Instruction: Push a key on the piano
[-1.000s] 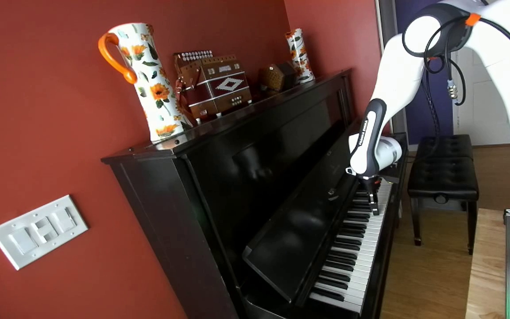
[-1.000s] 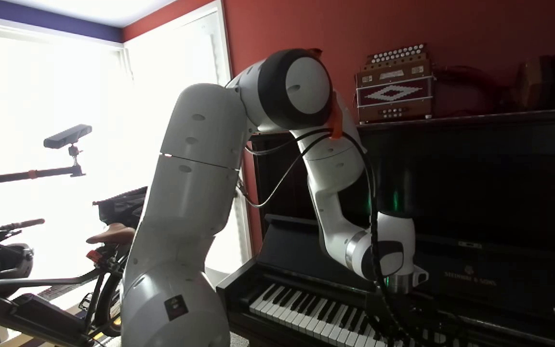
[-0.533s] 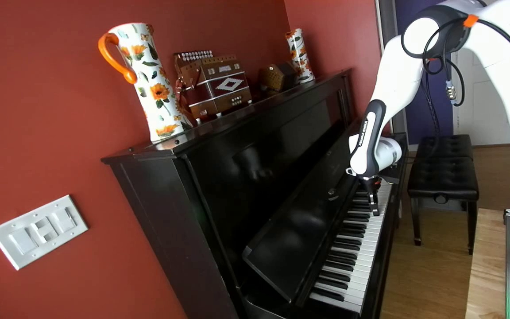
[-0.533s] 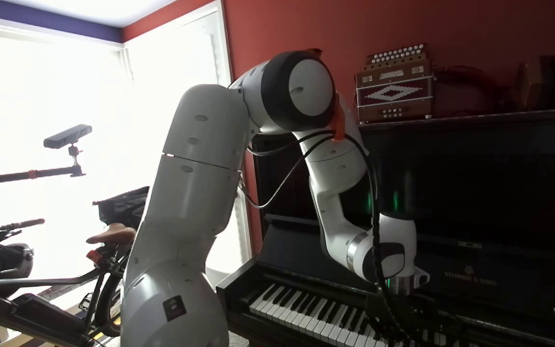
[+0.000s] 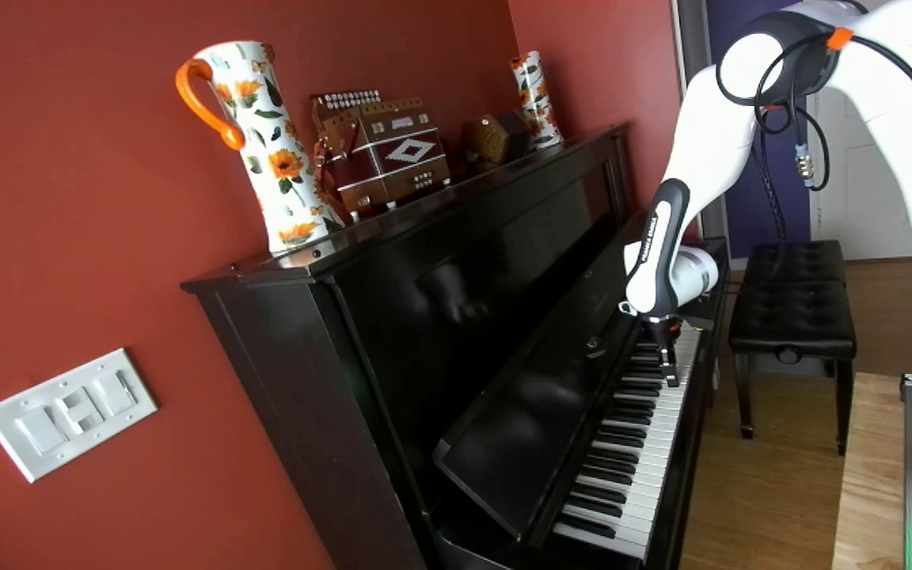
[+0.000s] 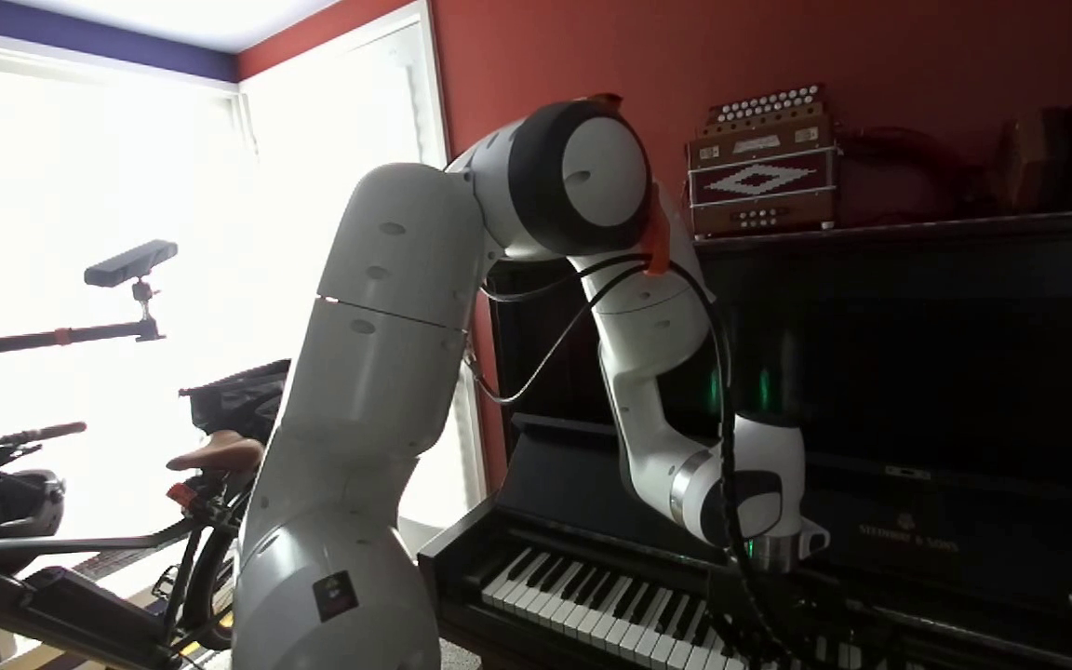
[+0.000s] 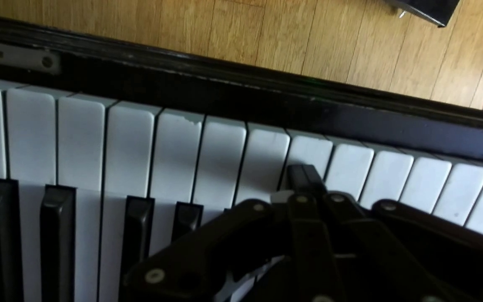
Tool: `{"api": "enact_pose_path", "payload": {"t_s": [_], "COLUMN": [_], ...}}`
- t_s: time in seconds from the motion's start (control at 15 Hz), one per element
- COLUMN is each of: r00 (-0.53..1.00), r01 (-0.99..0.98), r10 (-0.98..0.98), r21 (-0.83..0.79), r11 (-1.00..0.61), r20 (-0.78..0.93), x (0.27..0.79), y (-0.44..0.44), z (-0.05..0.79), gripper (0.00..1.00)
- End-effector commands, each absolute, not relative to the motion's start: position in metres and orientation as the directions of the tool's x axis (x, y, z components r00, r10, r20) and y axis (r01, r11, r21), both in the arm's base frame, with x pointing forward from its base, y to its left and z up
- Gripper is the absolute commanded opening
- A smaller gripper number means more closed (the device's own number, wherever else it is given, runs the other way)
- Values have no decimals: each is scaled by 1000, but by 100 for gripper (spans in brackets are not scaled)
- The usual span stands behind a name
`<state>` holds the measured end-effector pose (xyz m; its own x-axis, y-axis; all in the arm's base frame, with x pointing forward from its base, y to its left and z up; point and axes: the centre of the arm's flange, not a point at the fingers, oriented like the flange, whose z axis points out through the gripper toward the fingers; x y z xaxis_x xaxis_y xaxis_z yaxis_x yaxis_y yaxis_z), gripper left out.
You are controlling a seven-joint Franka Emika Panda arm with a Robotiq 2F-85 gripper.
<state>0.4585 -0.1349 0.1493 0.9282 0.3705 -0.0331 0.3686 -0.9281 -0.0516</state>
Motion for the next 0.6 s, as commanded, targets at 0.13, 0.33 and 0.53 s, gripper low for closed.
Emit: {"api": "enact_pose_path", "payload": {"t_s": [0.13, 0.33, 0.53], "r00": [935, 935, 935], "r01": [351, 352, 352], "r10": [353, 354, 354], "r21": [-59, -63, -66], "r11": [-934, -934, -934], "r20": [-23, -28, -33], "x": [460, 460, 460], "y": [-136, -136, -136], "z": [138, 134, 130], "gripper": [0, 0, 0]}}
